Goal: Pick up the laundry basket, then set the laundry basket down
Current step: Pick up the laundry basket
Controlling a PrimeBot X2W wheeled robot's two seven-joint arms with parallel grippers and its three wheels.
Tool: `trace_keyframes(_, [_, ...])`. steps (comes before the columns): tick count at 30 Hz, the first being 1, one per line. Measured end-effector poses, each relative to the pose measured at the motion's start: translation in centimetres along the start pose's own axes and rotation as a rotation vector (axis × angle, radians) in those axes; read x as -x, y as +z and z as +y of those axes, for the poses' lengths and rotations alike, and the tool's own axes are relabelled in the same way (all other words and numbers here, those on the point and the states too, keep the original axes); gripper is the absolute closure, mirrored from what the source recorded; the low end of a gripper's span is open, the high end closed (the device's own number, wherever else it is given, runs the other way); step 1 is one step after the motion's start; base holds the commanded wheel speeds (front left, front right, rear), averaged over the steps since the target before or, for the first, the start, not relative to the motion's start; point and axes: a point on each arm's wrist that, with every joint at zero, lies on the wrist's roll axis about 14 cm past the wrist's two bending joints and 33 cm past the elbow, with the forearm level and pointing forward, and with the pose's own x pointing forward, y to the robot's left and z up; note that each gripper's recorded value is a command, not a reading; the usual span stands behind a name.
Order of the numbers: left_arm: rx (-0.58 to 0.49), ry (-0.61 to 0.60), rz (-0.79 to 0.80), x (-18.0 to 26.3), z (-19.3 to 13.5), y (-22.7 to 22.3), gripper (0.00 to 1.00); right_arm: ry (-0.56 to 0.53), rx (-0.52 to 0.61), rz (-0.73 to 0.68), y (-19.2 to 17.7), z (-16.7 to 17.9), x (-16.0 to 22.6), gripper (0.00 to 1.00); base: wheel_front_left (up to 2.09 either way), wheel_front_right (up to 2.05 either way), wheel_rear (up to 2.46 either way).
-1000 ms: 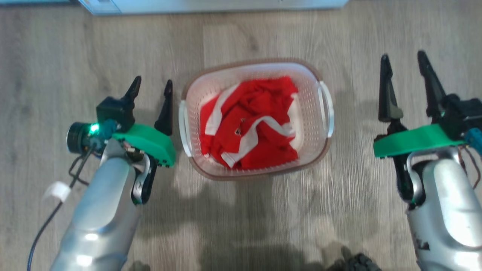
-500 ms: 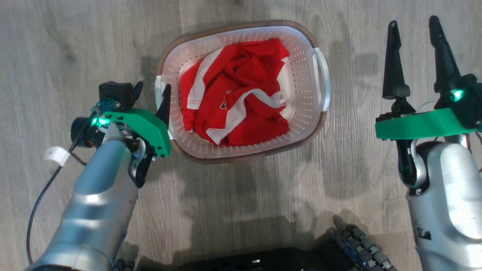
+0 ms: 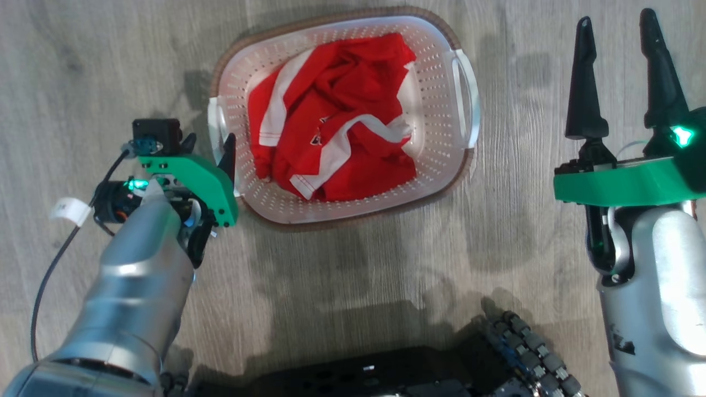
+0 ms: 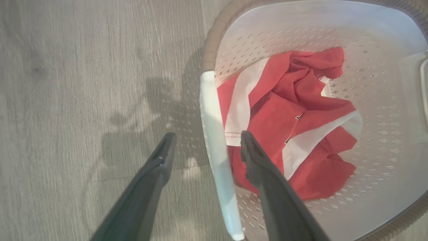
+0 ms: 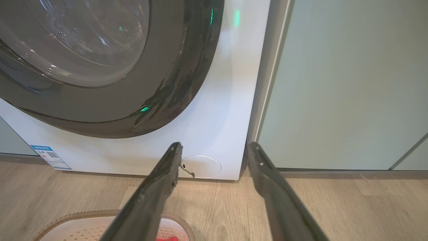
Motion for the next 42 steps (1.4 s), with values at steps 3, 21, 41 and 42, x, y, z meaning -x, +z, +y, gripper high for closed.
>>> trace_keyframes(3, [0.004,0.001,0.026,-0.7,0.1,-0.6,0.00,-0.009,0.003,0.013,-0.6,-0.4,0.2,0.00,0.00,0.00,0.00])
trace_keyframes(21, [0.075,0.020,0.135,-2.2,1.1,-2.9,0.03,-0.039,0.005,0.046,-1.9,-1.5,0.7,0.00,0.00,0.00,0.00])
trace_keyframes(41, [0.082,0.035,0.132,-2.3,1.8,-2.3,1.00,-0.037,0.001,0.044,-1.9,-1.4,0.6,0.00,0.00,0.00,0.00])
trace_keyframes(42, [0.067,0.035,0.132,-2.2,2.0,-2.3,1.00,-0.037,0.001,0.043,-1.9,-1.4,0.6,0.00,0.00,0.00,0.00])
